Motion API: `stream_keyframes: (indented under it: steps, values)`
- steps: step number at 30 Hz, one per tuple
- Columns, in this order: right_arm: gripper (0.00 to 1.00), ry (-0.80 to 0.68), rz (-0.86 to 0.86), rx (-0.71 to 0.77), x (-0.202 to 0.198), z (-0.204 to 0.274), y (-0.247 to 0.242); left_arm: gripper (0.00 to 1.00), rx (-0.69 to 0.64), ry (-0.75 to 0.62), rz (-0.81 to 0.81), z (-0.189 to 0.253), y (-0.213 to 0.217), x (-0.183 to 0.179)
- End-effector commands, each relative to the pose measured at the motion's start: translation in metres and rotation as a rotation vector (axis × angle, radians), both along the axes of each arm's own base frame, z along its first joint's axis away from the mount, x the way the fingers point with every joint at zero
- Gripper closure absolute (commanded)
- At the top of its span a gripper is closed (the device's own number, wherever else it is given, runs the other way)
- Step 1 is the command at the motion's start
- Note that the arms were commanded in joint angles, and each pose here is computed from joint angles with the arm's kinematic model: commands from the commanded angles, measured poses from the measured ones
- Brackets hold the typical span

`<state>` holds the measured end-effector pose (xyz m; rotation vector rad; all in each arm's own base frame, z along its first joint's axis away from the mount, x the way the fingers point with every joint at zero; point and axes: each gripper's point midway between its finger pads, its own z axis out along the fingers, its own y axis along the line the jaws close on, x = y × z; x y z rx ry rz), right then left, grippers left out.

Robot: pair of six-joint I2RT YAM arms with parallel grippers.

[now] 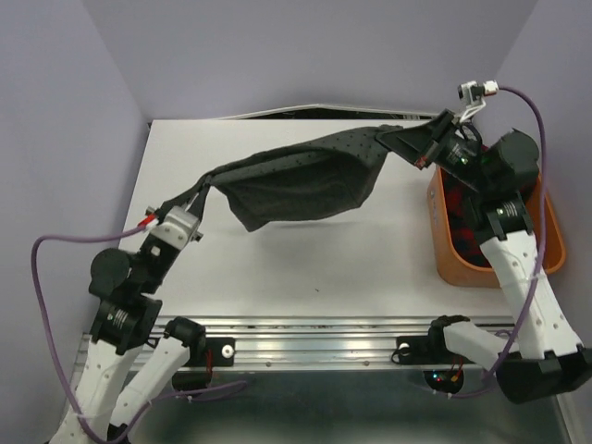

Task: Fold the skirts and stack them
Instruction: Flatten the skirt out

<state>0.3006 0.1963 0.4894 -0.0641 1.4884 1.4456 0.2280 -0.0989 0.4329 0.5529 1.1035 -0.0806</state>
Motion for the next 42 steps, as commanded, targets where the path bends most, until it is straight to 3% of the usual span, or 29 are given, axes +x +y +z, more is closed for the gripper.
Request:
stream_keyframes:
  steps: [1,4,8,11,12,14,15,16,17,18,20,21,22,23,25,27,29,32,35,36,42]
  values:
    - [0.98,-0.057,-0.307,0.058,-0.008,0.017,-0.052,1.0,0.0,0.031,-0.014,-0.016,0.014,-0.036]
    - [0.93,0.077,-0.329,0.114,-0.016,0.002,-0.058,1.0,0.008,0.114,-0.097,-0.036,0.001,-0.046]
    - [0.81,0.334,-0.353,0.07,0.008,-0.071,-0.057,1.0,-0.004,0.225,-0.144,-0.06,-0.012,-0.033]
    - [0.81,0.415,-0.386,0.05,0.049,-0.108,-0.056,1.0,-0.015,0.371,-0.087,-0.089,-0.018,0.006]
    - [0.7,0.42,-0.356,0.044,0.06,-0.114,-0.05,1.0,-0.011,0.409,-0.067,-0.097,-0.019,0.018]
    - [0.66,0.478,-0.331,0.034,0.109,-0.149,-0.04,1.0,0.018,0.533,-0.012,-0.132,-0.024,0.055]
    - [0.55,0.432,-0.282,0.01,0.125,-0.137,-0.032,1.0,0.028,0.545,-0.004,-0.137,-0.028,0.067]
    - [0.43,0.422,-0.24,-0.015,0.141,-0.142,-0.021,0.95,0.042,0.576,0.03,-0.148,-0.027,0.081]
    - [0.34,0.484,-0.211,-0.06,0.177,-0.184,-0.012,0.86,0.072,0.643,0.06,-0.171,-0.031,0.106]
    - [0.22,0.464,-0.166,-0.094,0.191,-0.188,-0.005,0.66,0.082,0.681,0.097,-0.182,-0.027,0.121]
    - [0.08,0.367,-0.177,-0.107,0.225,-0.175,-0.002,0.43,0.077,0.792,0.189,-0.21,-0.008,0.167]
    - [0.0,0.321,-0.18,-0.139,0.23,-0.172,-0.003,0.37,0.062,0.838,0.236,-0.217,0.005,0.181]
    - [0.0,0.262,-0.178,-0.209,0.232,-0.172,0.001,0.21,0.046,0.919,0.263,-0.242,0.016,0.199]
    - [0.0,0.241,-0.164,-0.248,0.233,-0.166,0.002,0.02,-0.006,0.897,0.321,-0.224,0.045,0.223]
    - [0.0,0.207,-0.125,-0.37,0.221,-0.183,0.005,0.01,-0.002,0.974,0.371,-0.242,0.068,0.242]
    - [0.0,0.155,-0.066,-0.495,0.207,-0.2,0.008,0.02,-0.034,0.973,0.404,-0.223,0.101,0.255]
    - [0.0,0.194,-0.035,-0.57,0.194,-0.226,0.01,0.01,-0.039,0.995,0.291,-0.221,0.097,0.256]
    - [0.1,0.252,-0.001,-0.654,0.182,-0.268,0.008,0.02,-0.018,1.048,0.209,-0.23,0.089,0.239]
    - [0.25,0.322,0.056,-0.687,0.181,-0.304,0.01,0.1,-0.041,1.17,0.121,-0.263,0.074,0.209]
    - [0.26,0.344,0.085,-0.688,0.178,-0.314,0.016,0.16,-0.053,1.202,0.105,-0.272,0.071,0.202]
    - [0.33,0.375,0.243,-0.773,0.163,-0.366,0.052,0.23,-0.138,1.373,0.064,-0.334,0.056,0.155]
